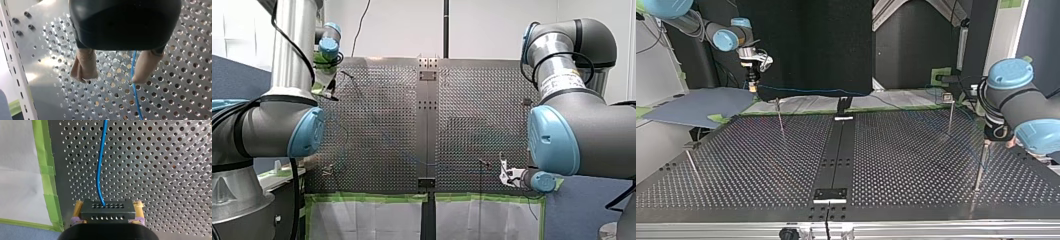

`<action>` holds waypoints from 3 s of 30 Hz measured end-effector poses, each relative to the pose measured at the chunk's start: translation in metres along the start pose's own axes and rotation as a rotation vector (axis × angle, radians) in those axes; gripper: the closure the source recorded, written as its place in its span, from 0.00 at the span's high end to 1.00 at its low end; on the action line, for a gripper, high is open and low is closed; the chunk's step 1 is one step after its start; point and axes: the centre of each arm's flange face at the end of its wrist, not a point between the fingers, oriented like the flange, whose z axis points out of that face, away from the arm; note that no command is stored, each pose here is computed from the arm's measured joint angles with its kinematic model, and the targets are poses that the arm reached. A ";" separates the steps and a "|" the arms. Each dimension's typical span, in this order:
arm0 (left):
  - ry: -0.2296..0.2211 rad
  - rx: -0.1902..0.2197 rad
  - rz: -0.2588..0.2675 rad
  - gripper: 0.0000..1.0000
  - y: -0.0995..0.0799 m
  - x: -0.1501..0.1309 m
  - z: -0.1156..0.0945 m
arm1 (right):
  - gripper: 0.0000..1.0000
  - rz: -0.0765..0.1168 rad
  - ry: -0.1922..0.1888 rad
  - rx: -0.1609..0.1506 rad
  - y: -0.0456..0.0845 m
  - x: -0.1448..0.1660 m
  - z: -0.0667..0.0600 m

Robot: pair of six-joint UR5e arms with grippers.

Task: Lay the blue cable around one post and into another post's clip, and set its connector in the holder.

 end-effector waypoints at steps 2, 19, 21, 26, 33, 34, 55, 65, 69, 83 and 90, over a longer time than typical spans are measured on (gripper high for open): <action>-0.002 0.008 0.003 1.00 -0.002 -0.001 -0.004 | 0.28 0.000 0.000 0.000 0.000 0.000 0.000; -0.075 0.001 0.110 1.00 -0.013 -0.017 -0.086 | 0.28 0.002 -0.002 0.000 0.000 0.000 0.000; -0.098 0.000 0.125 1.00 -0.010 -0.020 -0.093 | 0.28 0.002 -0.003 0.000 0.000 0.000 0.000; -0.125 0.032 0.162 1.00 -0.003 -0.024 -0.106 | 0.28 0.005 -0.005 0.000 0.000 0.000 0.000; -0.093 0.117 0.219 1.00 0.004 -0.016 -0.126 | 0.28 0.007 -0.006 0.001 -0.001 0.000 -0.001; -0.089 0.127 0.226 1.00 0.005 -0.015 -0.128 | 0.28 0.008 -0.006 0.001 -0.001 -0.001 -0.001; -0.022 0.381 0.385 1.00 -0.039 -0.012 -0.173 | 0.28 0.005 -0.004 0.008 -0.004 0.000 0.000; 0.048 0.435 0.487 1.00 -0.065 -0.004 -0.176 | 0.28 0.002 -0.003 0.010 -0.005 0.000 0.000; 0.055 0.456 0.518 1.00 -0.075 -0.004 -0.180 | 0.28 0.000 -0.004 0.012 -0.006 0.000 0.000; -0.019 0.397 0.631 1.00 -0.099 -0.014 -0.194 | 0.28 -0.002 -0.003 0.018 -0.010 0.000 0.001; -0.061 0.356 0.691 1.00 -0.098 -0.014 -0.193 | 0.28 -0.002 -0.003 0.019 -0.010 0.001 0.001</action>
